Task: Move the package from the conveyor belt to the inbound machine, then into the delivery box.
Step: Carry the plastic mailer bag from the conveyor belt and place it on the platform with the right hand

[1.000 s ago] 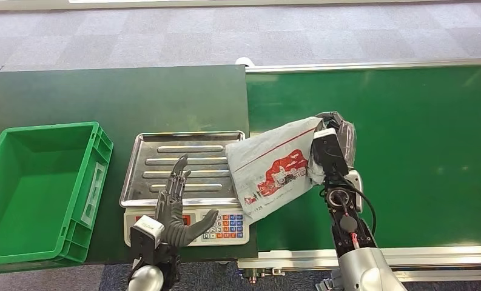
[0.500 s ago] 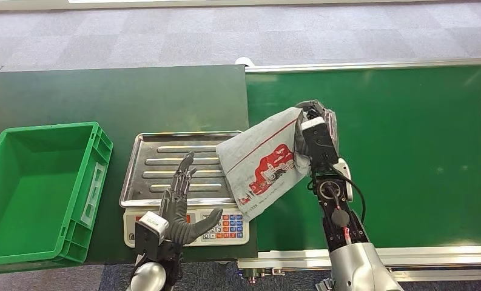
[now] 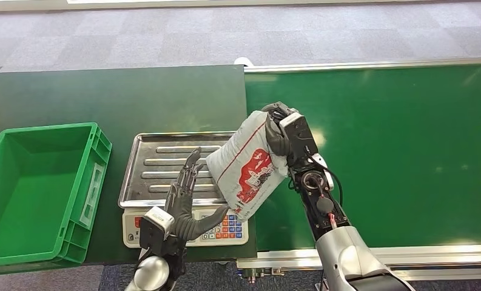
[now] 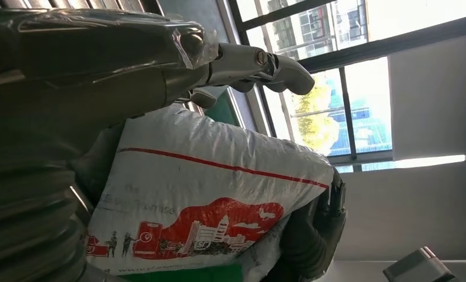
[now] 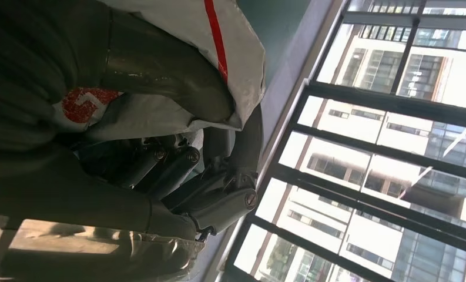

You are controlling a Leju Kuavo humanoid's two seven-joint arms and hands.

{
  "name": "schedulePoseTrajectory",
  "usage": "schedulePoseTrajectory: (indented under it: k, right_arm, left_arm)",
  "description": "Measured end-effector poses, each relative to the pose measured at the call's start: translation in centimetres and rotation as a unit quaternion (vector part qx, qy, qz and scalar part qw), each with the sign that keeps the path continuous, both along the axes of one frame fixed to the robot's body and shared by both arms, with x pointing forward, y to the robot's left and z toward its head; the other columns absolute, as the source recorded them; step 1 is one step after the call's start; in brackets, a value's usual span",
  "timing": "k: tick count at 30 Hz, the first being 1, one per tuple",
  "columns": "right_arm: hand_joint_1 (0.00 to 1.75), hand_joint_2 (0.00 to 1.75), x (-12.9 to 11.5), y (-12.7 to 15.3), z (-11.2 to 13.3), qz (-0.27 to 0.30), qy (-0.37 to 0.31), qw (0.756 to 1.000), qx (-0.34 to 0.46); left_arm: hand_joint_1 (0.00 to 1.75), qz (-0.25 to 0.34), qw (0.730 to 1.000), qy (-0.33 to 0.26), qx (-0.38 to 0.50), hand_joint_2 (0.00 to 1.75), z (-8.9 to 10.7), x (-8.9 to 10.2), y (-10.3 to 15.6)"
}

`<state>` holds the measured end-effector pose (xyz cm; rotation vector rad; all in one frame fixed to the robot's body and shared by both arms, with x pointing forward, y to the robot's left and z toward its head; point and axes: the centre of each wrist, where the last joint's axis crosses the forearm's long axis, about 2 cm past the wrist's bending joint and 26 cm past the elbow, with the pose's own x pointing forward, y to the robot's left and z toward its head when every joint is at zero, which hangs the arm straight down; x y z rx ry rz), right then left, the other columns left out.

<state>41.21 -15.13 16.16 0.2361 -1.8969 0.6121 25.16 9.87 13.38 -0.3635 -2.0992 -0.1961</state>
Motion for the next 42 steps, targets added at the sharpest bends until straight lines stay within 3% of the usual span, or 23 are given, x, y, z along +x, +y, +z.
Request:
schedulePoseTrajectory:
  k: [14,21,32,42]
  right_arm:
    - [1.75,1.75,0.0,1.8,0.9,0.072,-0.013,0.997,0.021]
    - [1.75,1.75,-0.2,2.6,2.7,0.093,-0.047,0.994,0.034]
    - [1.75,1.75,-0.7,4.6,9.0,0.13,-0.137,0.98,0.056]
    - [1.75,1.75,-0.1,4.9,9.2,0.12,-0.132,0.981,0.074]
  left_arm:
    - [0.0,-0.016,1.0,-0.002,-0.001,1.75,0.3,0.6,-0.5]
    - [0.0,-0.017,1.0,-0.001,-0.004,1.75,0.2,0.5,-0.5]
    - [0.0,0.0,1.0,0.003,-0.007,1.75,-0.7,0.1,-0.2]
    - [0.0,0.004,1.0,0.005,-0.006,1.75,-1.2,-0.4,-0.2]
